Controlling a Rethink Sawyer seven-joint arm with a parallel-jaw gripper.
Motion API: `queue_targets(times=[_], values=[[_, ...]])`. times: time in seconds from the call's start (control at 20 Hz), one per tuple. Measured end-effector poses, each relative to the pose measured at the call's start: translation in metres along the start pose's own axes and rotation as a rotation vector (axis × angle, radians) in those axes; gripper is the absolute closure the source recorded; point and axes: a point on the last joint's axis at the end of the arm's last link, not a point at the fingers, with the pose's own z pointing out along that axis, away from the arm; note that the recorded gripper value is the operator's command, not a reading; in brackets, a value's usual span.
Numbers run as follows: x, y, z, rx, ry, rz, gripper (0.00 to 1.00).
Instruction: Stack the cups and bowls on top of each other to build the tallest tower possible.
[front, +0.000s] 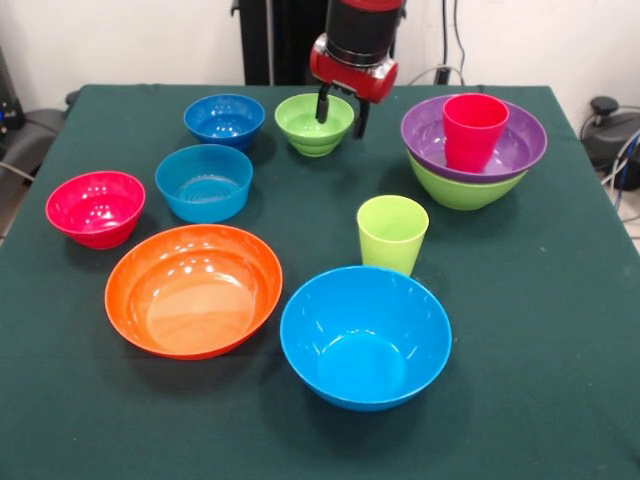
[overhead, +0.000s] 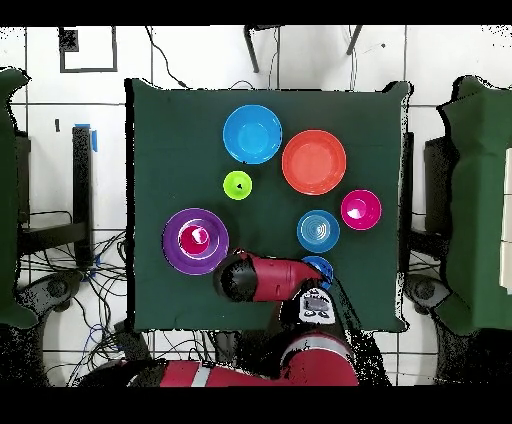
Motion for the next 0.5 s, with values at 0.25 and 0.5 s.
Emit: queue_targets(times=[0.25, 0.5], values=[[0.007, -0.002, 0.014, 0.0, 0.004, -0.003, 0.0], [0.015, -0.002, 0.027, -0.003, 0.01, -0.007, 0.0]])
